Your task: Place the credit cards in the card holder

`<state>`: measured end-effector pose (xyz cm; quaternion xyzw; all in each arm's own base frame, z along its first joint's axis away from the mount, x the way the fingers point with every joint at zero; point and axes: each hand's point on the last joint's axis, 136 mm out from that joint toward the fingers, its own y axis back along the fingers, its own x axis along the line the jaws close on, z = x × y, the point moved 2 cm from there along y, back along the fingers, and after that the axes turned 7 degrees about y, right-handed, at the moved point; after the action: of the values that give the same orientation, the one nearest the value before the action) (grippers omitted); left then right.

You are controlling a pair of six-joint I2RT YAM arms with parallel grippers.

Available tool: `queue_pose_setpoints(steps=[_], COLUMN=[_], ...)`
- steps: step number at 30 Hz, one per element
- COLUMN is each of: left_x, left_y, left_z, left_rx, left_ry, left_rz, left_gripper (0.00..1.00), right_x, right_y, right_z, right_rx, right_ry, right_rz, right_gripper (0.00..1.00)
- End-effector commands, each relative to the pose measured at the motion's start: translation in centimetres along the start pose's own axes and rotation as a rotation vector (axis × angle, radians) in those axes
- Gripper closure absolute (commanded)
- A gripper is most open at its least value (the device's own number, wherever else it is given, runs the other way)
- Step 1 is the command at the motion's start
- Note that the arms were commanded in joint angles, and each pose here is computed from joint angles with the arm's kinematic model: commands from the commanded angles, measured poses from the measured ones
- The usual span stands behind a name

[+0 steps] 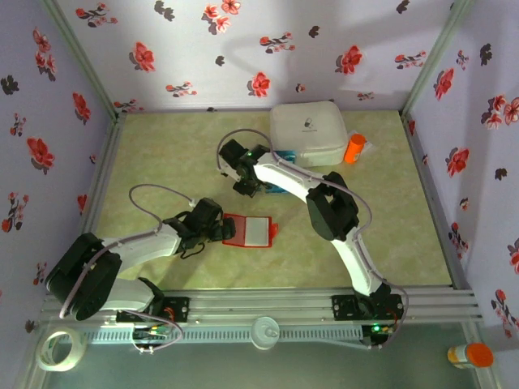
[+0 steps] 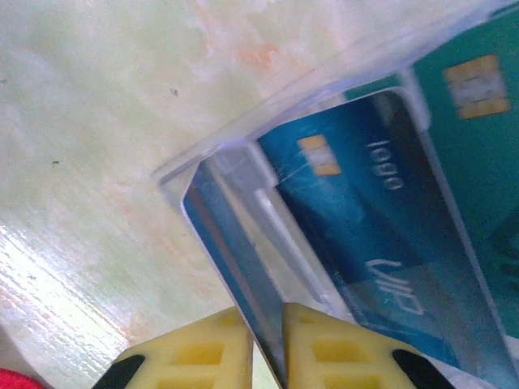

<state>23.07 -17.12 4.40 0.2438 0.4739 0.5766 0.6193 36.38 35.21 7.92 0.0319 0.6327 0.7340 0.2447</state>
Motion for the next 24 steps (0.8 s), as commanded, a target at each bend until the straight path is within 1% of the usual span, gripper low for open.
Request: queue_pose_setpoints(steps=[1, 5, 9, 14, 19, 24], left_x=[0.5, 0.5, 0.5, 0.6, 0.6, 0.6], left_y=[-0.8, -0.8, -0.7, -0.7, -0.7, -0.5], left_z=[-0.6, -0.6, -0.6, -0.6, -0.6, -0.6], left_rx=[0.021, 0.021, 0.021, 0.022, 0.023, 0.023], left_ry=[0.004, 0.006, 0.004, 0.004, 0.006, 0.006], left_rz=[0.017, 0.015, 0.015, 0.017, 0.015, 0.013], left_gripper=[0.0, 0.0, 0.0, 0.0, 0.0, 0.0], right_x=[-0.6, -0.6, -0.4, 0.0, 0.2, -0.1], right_y=[2.2, 3.2, 4.1, 5.8, 8.0, 11.5], right_z=[0.6, 1.1, 1.7, 2.7, 3.5, 3.8], right_rx=[-0.027, -0.052, -0.073, -0.109, -0.165, -0.261], right_ry=[0.019, 0.038, 0.079, 0.145, 0.156, 0.066], right_rz=[-0.03, -0.044, -0.071, -0.117, -0.149, -0.15], right_gripper=[0.86, 0.87, 0.92, 1.0, 1.0, 1.0])
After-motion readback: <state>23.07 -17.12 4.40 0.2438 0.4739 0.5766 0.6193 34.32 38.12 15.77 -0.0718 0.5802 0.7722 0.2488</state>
